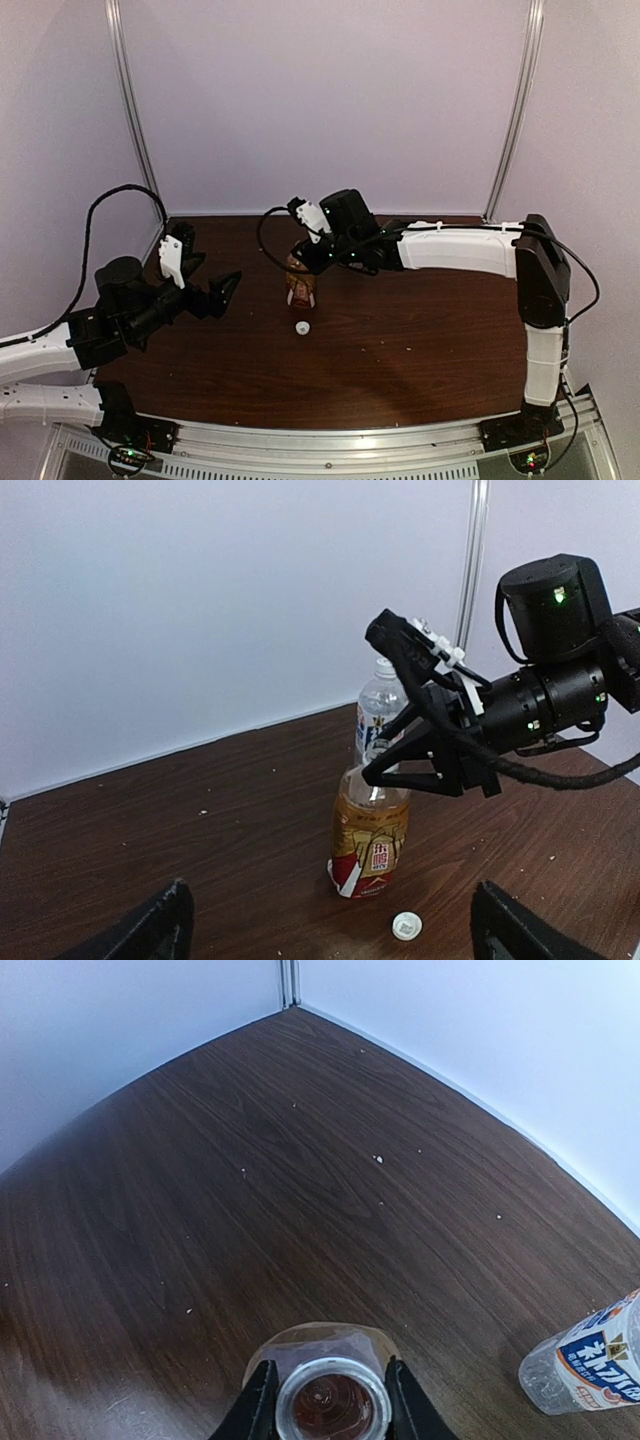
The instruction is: Unscrew the bottle caps
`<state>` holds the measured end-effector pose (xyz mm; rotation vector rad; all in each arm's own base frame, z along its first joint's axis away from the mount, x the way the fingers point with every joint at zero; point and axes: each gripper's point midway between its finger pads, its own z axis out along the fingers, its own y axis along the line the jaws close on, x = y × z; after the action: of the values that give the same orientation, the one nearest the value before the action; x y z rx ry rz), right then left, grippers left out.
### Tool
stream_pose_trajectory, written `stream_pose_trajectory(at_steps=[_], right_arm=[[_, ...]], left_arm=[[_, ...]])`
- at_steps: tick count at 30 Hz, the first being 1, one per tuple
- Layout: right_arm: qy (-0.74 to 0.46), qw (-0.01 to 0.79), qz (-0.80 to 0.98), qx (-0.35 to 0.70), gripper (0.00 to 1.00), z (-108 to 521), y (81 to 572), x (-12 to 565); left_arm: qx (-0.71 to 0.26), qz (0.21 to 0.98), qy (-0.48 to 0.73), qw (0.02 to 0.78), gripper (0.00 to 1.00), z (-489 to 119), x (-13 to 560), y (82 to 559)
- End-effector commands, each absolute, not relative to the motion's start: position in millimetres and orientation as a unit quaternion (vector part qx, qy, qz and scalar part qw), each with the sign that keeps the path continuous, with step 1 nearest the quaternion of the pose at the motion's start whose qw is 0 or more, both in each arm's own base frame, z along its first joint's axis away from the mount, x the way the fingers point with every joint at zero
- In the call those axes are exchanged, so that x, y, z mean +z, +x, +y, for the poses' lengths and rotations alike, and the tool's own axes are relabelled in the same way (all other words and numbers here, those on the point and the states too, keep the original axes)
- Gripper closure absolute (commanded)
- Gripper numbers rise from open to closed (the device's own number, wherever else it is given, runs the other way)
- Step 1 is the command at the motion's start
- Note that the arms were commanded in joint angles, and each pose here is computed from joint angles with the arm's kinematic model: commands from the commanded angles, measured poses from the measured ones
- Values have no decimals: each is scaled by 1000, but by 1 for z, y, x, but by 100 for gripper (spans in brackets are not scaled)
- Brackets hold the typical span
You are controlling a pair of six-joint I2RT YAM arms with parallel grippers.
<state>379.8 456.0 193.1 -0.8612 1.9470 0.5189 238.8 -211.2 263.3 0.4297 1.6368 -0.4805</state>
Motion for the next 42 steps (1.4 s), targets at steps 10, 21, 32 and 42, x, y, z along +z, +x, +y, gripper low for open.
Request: stream_pose_trajectory(at_steps=[10, 21, 32, 42], right_arm=[[-341, 462, 797, 186, 69, 456, 379, 181], [-344, 466, 790, 202, 44, 459, 370, 198], [-333, 485, 777, 224, 16, 448, 360, 242], [-258, 531, 789, 169, 4, 384, 382, 299]], left_arm=[[-203, 727, 171, 633, 2, -209, 239, 244], [-198, 730, 171, 631, 2, -208, 235, 245], [-195, 732, 171, 630, 2, -206, 231, 244], [-199, 730, 175, 629, 2, -208, 232, 243]])
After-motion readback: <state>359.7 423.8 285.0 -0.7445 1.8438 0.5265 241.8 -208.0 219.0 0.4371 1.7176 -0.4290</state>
